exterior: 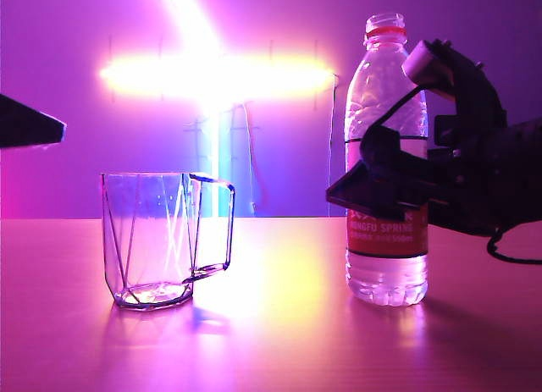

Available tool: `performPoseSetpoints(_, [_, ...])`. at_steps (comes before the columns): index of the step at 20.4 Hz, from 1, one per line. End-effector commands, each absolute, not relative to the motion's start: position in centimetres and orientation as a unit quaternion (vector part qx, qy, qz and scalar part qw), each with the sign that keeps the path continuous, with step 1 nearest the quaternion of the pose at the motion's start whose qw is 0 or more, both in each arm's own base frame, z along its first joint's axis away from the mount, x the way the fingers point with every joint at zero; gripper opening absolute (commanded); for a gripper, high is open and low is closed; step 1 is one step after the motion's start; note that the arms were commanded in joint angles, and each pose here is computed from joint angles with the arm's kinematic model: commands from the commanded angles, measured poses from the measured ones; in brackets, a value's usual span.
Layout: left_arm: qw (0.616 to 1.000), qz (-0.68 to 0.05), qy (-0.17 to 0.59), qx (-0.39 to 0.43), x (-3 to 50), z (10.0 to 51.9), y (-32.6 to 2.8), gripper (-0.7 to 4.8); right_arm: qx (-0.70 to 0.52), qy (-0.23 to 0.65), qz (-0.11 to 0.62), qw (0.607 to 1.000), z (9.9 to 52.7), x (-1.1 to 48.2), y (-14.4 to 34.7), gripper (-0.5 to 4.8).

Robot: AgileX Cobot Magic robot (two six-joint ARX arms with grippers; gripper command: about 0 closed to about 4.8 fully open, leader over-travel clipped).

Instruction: Pick up the mineral water bottle on the table and pour water into the mug until it's half full.

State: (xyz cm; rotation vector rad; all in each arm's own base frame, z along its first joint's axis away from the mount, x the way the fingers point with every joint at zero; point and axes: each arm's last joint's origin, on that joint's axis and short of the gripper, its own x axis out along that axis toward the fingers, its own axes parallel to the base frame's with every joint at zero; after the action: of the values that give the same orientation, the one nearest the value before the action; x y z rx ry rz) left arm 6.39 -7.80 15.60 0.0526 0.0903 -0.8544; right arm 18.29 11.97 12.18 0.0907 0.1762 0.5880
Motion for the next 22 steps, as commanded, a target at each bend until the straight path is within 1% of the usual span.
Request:
performPoseSetpoints(1, [0.909,-0.414,0.032,0.018,6.4,16.0,-7.7,-0.02,0.050,0.070,0.292,0.952,12.6,18.3,12.0,3.39])
performPoseSetpoints(2, [0.910,-0.413,0.028,0.016,6.3,16.0,-7.7,-0.02,0.050,0.068,0.293,0.952,12.6,18.3,12.0,2.64])
performPoseSetpoints(9, [0.915,-0.403,0.026,0.014,6.5,16.1,-7.5,-0.02,0.053,0.034,0.299,0.952,13.4,18.4,12.1,2.60])
performPoseSetpoints(10, [0.921,-0.388,0.026,0.014,6.7,16.1,-7.3,-0.02,0.043,0.027,0.315,0.948,13.8,18.4,12.3,2.60])
performPoseSetpoints(13, [0.935,-0.354,0.026,0.013,7.2,16.1,-6.8,-0.02,0.024,0.037,0.324,0.945,14.9,18.9,12.7,2.60])
performPoseSetpoints(15, [0.939,-0.342,0.024,0.012,7.4,16.1,-6.6,-0.02,-0.030,0.047,0.332,0.942,16.0,19.3,13.4,2.60])
performPoseSetpoints(17, [0.940,-0.340,0.019,0.010,7.4,16.2,-6.5,-0.02,-0.113,0.079,0.333,0.933,17.7,20.1,14.3,2.60])
performPoseSetpoints(19, [0.940,-0.340,0.019,0.010,7.4,16.2,-6.5,-0.02,-0.167,0.102,0.337,0.921,18.7,20.8,14.9,2.60])
performPoseSetpoints(20, [0.940,-0.340,0.019,0.010,7.4,16.2,-6.5,-0.02,-0.208,0.115,0.345,0.908,19.7,21.4,15.5,2.60])
performPoseSetpoints(22, [0.940,-0.341,0.019,0.010,7.4,16.2,-6.5,-0.02,-0.257,0.120,0.344,0.895,20.9,22.0,15.9,2.60])
